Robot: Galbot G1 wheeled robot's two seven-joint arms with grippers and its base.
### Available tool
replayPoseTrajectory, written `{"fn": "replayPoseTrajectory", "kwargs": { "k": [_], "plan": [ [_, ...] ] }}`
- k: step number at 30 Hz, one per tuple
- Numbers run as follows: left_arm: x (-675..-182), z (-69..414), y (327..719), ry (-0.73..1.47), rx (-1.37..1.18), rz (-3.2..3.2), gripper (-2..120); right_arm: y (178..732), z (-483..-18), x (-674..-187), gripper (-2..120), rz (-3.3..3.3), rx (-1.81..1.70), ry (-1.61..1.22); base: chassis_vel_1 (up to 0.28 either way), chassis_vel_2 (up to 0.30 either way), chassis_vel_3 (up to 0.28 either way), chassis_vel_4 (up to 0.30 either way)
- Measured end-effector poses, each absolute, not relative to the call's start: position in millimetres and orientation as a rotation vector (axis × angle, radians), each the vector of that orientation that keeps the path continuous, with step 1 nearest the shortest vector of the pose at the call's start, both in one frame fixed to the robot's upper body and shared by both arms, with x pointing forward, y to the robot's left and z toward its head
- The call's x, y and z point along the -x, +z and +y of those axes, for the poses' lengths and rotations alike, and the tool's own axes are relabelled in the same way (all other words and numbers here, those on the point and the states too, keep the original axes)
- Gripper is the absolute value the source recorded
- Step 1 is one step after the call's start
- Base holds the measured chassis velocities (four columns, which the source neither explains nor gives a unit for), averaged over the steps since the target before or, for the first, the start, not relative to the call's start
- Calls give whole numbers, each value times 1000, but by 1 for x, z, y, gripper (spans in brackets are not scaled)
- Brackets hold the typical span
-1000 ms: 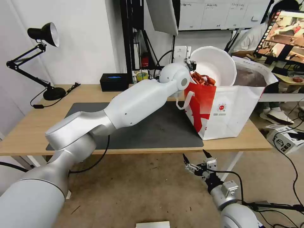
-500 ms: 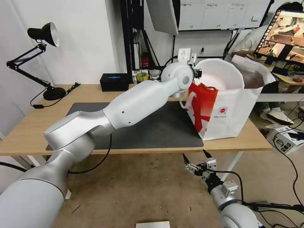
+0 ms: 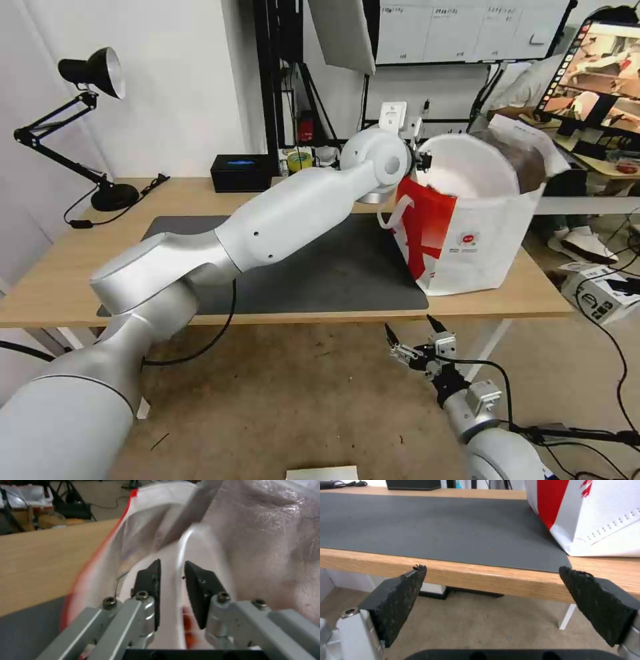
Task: Pick up the trash from the table and place it into the takeout bag.
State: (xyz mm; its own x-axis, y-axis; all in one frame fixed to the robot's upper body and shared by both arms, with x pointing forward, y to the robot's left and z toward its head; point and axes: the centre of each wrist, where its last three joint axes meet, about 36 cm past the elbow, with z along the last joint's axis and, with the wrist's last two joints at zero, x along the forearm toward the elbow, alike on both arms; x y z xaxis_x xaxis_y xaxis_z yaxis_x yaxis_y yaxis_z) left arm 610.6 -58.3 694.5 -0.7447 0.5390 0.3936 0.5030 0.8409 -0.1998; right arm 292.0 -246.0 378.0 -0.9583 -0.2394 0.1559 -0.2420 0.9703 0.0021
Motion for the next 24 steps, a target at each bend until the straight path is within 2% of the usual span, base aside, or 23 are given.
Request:
{"fn": "replayPoseTrajectory", "kwargs": {
  "k": [1, 5, 6, 8, 9, 10, 12, 14, 17, 20, 24],
  "plan": [
    [-611, -58, 694, 111, 771, -2577, 28, 378, -246, -292, 100, -2964, -364, 25, 0, 0, 0, 0],
    [-610, -55, 696, 132, 766, -2553, 49, 378, -246, -292, 100, -2964, -364, 25, 0, 0, 0, 0],
    [-610, -55, 696, 132, 766, -2553, 49, 378, -246, -292, 100, -2964, -364, 25, 0, 0, 0, 0],
    [-610, -52, 697, 140, 762, -2557, 55, 378, -246, -292, 100, -2964, -364, 25, 0, 0, 0, 0],
    [-611, -48, 700, 151, 758, -2565, 62, 378, -246, -292, 100, -2964, -364, 25, 0, 0, 0, 0],
    [-611, -48, 700, 151, 758, -2565, 62, 378, -246, -292, 100, -2964, -364, 25, 0, 0, 0, 0],
    [-612, -37, 707, 195, 750, -2593, 74, 378, -246, -292, 100, -2964, -364, 25, 0, 0, 0, 0],
    [-612, -33, 709, 215, 750, -2606, 77, 378, -246, -292, 100, -2964, -364, 25, 0, 0, 0, 0],
    [-607, -7, 718, 311, 775, -2669, 91, 378, -246, -292, 100, -2964, -364, 25, 0, 0, 0, 0],
    [-605, 13, 719, 330, 765, -2699, 99, 378, -246, -292, 100, -2964, -364, 25, 0, 0, 0, 0],
    [-599, 47, 715, 355, 745, -2733, 100, 378, -246, -292, 100, -2964, -364, 25, 0, 0, 0, 0]
  ]
}}
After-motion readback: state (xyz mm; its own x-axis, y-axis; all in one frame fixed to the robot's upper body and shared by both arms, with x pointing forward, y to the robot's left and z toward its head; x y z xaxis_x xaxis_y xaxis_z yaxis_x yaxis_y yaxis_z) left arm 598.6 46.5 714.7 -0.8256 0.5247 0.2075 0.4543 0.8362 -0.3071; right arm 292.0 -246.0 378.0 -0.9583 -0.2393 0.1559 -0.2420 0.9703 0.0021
